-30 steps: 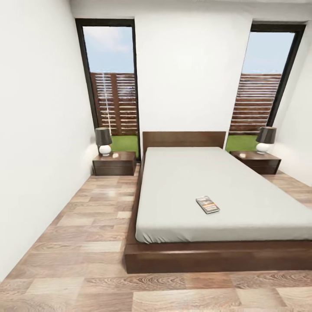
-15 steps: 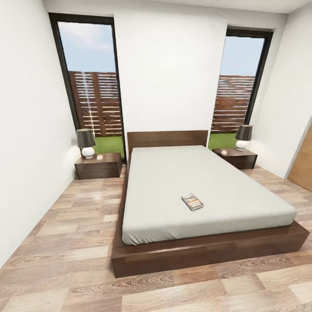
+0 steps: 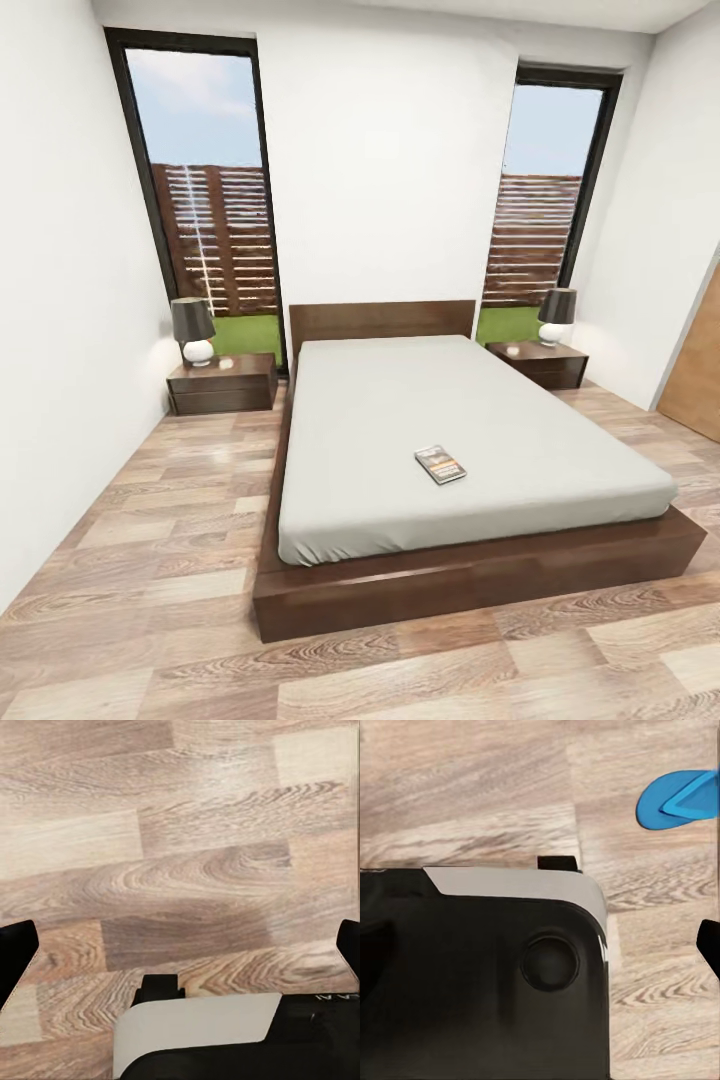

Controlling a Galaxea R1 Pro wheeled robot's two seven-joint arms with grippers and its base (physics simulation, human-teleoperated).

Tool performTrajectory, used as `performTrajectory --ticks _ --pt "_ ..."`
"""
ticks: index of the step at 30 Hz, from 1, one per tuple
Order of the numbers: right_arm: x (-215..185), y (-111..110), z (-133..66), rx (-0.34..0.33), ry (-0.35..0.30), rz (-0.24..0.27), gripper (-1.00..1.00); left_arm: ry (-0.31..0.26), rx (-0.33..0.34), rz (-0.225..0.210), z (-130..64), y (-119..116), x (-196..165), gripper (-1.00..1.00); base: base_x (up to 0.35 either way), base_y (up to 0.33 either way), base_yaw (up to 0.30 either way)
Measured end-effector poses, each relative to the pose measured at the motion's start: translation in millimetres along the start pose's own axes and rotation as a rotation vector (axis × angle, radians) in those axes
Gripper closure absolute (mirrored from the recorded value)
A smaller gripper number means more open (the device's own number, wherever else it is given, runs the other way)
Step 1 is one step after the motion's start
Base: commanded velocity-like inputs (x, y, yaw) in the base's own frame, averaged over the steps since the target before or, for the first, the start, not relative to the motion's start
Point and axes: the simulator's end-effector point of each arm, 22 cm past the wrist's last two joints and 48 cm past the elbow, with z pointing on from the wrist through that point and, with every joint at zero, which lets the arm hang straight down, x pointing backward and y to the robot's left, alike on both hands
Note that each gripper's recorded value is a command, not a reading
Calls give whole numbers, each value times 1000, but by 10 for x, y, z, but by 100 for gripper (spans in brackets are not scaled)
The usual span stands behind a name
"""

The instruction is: In the bedroom, move the book from the bed onto either nightstand, and place the two sandals side by side next to the bed.

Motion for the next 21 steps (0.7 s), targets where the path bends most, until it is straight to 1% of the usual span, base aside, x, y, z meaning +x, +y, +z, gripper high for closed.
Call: performTrajectory --ticks 1,3,4,5,6,7,8,10,17,21 --pt "-51 -1 3 0 -11 0 -100 -9 0 0 4 0 -45 -100 0 0 0" --pt "-290 -10 13 2 -62 -1 -100 -51 1 0 15 -5 -245 -100 0 0 0" --pt "-356 -12 13 2 -76 -1 -100 -63 1 0 17 -6 -305 -100 0 0 0" --pt "-490 -14 11 2 -104 -2 -100 -91 1 0 18 -6 -438 -100 0 0 0" --pt "-556 -15 9 2 -118 -2 -100 -106 1 0 17 -8 -510 -100 0 0 0" --pt "-722 -25 0 5 -152 -2 -100 -150 1 0 8 -11 -723 -100 0 0 0" --pt "-805 -34 -7 8 -169 -2 -100 -178 -1 -1 -3 -7 -854 -100 0 0 0" --pt "-884 -43 -14 10 -185 -1 -100 -206 -2 -2 -18 -1 -987 -100 0 0 0" --pt "-960 -42 -23 7 -202 1 -100 -251 -6 -2 -45 36 -1152 -100 0 0 0" --pt "-967 -49 -24 8 -202 2 -100 -256 -8 -1 -48 49 -1160 -100 0 0 0"
